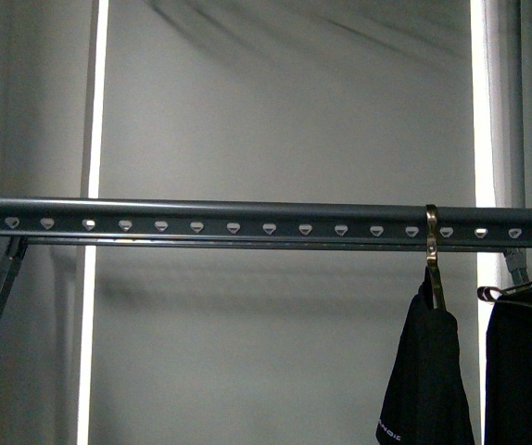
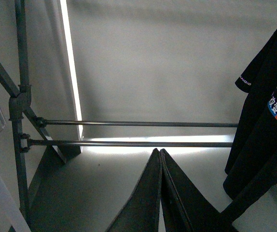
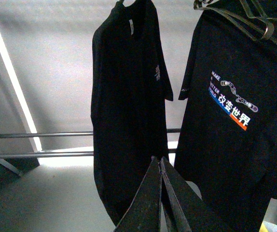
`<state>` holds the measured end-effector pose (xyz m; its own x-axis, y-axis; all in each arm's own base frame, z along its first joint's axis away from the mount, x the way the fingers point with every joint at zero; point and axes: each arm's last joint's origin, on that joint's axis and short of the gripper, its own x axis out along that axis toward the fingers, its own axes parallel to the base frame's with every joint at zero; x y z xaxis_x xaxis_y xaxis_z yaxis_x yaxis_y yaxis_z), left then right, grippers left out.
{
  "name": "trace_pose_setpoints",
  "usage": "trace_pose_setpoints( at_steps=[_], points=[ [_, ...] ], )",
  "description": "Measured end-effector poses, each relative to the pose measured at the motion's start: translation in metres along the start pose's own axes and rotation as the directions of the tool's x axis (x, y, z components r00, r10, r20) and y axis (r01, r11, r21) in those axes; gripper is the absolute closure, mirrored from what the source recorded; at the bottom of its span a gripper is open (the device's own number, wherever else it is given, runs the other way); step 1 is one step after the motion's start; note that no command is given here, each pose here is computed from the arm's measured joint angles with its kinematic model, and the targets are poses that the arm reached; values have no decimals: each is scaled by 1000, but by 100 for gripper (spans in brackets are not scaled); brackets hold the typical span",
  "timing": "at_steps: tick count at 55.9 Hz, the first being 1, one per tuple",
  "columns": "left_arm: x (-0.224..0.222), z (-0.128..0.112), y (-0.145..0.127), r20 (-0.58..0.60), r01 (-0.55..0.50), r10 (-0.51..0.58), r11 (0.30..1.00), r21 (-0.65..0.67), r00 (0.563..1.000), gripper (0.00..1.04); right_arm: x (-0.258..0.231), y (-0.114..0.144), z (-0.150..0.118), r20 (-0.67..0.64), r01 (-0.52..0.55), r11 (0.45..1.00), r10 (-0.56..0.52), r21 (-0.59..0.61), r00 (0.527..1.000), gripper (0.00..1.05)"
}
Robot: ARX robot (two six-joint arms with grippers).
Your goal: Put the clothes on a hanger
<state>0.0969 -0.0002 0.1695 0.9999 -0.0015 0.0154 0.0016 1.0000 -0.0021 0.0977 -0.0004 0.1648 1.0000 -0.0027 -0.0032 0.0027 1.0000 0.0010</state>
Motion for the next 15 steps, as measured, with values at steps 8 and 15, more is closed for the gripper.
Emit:
trace_pose_setpoints(
  at_steps=[8,15],
  points=[
    [0,0,0,0,0,0,1000,0,1000,101,0,0,0,2,0,1000,0,0,1000,102],
    [0,0,0,0,0,0,1000,0,1000,99,0,0,0,2,0,1000,0,-1,1000,89]
  ],
)
